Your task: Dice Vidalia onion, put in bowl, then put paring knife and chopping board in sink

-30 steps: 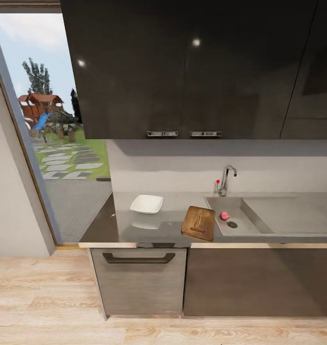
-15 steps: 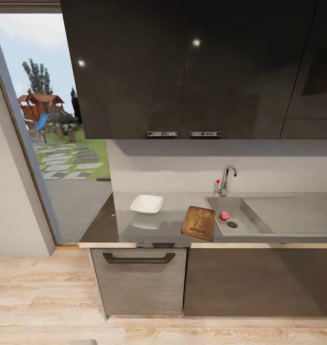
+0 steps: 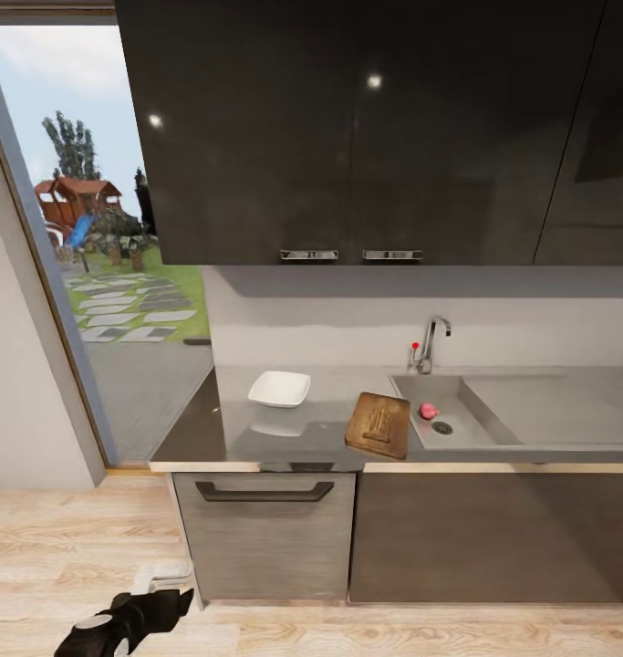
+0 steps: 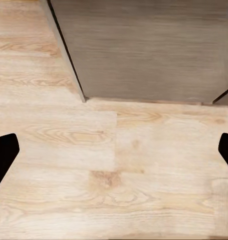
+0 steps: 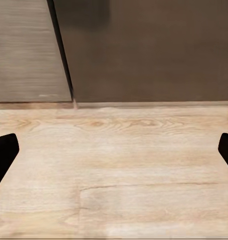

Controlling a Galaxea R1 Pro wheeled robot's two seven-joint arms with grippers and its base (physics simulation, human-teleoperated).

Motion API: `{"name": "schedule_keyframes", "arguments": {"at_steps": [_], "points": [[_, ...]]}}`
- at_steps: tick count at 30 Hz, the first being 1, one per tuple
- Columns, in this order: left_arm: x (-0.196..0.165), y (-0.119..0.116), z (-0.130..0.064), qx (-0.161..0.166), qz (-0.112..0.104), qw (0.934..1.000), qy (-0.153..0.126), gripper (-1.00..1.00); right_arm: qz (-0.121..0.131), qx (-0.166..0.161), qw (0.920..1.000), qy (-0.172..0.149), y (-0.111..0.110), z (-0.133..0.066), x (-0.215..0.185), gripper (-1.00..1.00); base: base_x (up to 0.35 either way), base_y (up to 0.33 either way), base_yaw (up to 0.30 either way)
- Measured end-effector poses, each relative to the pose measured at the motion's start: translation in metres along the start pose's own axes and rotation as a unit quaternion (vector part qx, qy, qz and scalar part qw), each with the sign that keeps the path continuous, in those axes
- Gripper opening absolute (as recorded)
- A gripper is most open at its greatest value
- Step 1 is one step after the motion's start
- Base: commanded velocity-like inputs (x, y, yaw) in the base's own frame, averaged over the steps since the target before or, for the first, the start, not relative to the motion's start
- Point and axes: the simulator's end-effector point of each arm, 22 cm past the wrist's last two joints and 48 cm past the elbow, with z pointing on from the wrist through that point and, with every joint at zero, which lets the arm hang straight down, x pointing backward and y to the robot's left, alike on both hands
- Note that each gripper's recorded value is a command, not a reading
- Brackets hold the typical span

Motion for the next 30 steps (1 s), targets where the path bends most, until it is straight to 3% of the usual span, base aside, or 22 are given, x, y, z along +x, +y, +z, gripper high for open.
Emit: {"name": "schedule_keyframes", "arguments": {"at_steps": [7,13,22,25,30], "points": [[-0.049,-0.021,-0.015,0.016,-0.011,0.9996,-0.02,1.0,-0.001,0.001,0.9999,0.015,-0.001,-0.002,0.014,1.0,0.0,0.0,0.0],[-0.129,-0.041,-0.024,0.033,-0.019,0.9983,-0.044,1.0,0.0,0.0,0.9999,0.017,0.0,-0.003,0.016,1.0,0.0,0.0,0.0],[-0.3,-0.051,-0.063,0.045,-0.02,0.9871,-0.152,1.0,0.0,0.0,0.9998,0.018,0.0,-0.003,0.016,1.0,0.0,0.0,0.0],[-0.324,-0.054,-0.06,0.047,-0.02,0.9872,-0.151,1.0,0.0,0.0,0.9998,0.018,0.0,-0.003,0.016,1.0,0.0,0.0,0.0],[-0.334,-0.054,-0.024,0.035,-0.017,0.9948,-0.094,1.0,0.0,0.0,0.9998,0.018,0.0,-0.003,0.016,1.0,0.0,0.0,0.0]]}}
